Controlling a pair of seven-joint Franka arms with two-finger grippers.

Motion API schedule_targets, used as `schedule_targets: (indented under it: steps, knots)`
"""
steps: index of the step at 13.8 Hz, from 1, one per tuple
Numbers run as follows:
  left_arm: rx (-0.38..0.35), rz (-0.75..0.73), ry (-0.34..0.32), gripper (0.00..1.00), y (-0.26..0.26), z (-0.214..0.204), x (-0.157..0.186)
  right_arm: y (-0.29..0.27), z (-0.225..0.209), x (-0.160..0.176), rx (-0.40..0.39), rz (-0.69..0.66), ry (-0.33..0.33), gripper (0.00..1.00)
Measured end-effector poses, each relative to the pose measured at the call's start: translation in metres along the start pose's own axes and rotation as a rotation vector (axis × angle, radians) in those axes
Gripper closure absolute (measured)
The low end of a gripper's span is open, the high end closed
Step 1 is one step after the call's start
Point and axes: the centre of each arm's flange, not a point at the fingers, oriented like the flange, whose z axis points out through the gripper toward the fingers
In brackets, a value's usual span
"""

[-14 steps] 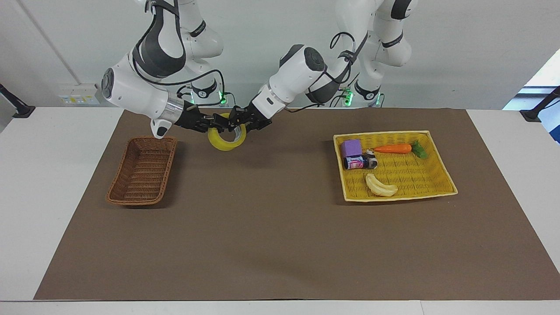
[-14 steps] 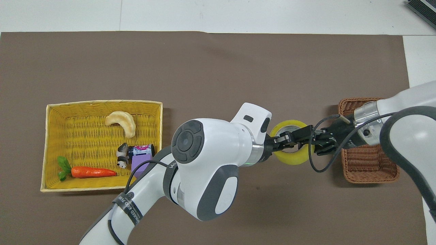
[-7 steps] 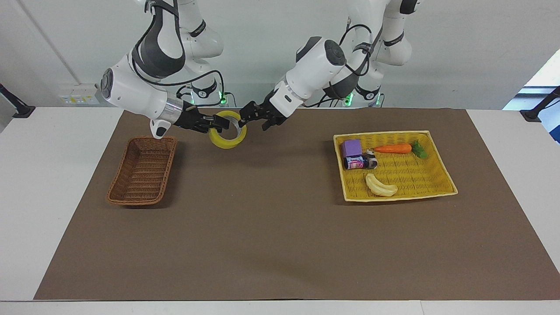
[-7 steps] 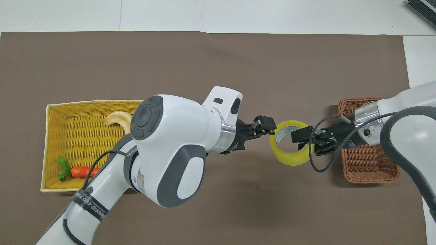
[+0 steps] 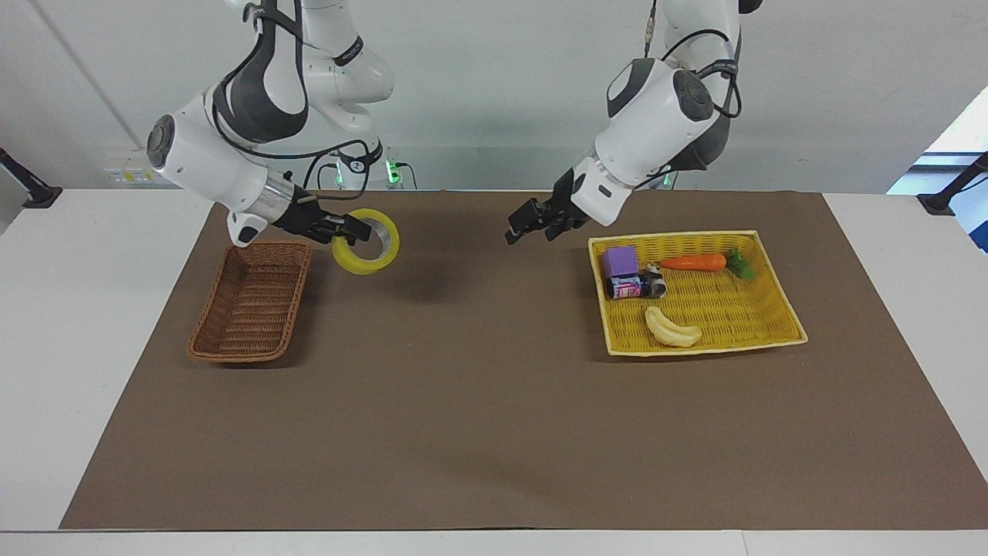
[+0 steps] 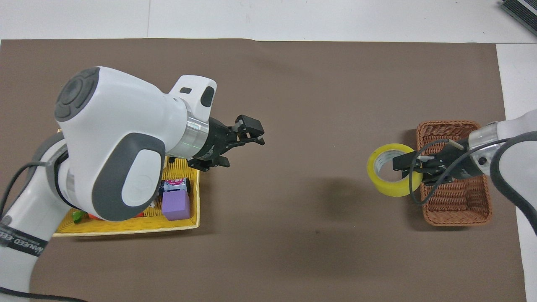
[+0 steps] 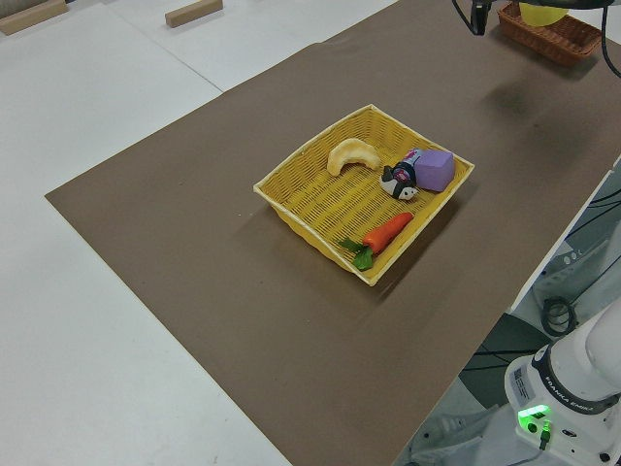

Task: Move tape to another basket
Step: 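Lower the tape into the brown basket while the left gripper withdraws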

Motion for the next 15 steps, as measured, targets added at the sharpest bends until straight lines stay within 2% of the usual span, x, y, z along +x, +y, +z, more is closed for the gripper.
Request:
schedule_targets:
  steps: [4, 8, 11, 13, 15]
  knots:
    - [0.104, 0.016, 0.046, 0.00, -0.045, -0.029, 0.037, 0.064, -0.031, 0.018, -0.105, -0.009, 0.112, 1.00]
    - [0.181, 0.103, 0.052, 0.00, -0.102, -0.065, 0.078, 0.111, -0.035, 0.049, -0.137, -0.041, 0.229, 1.00]
    - [0.267, 0.204, 0.090, 0.00, -0.139, -0.095, 0.097, 0.144, -0.022, 0.069, -0.152, -0.073, 0.239, 1.00]
    - [0.337, 0.272, 0.109, 0.00, -0.154, -0.107, 0.103, 0.152, -0.020, 0.071, -0.153, -0.086, 0.231, 1.00]
    - [0.394, 0.338, 0.099, 0.00, -0.169, -0.119, 0.106, 0.164, -0.017, 0.068, -0.155, -0.122, 0.218, 1.00]
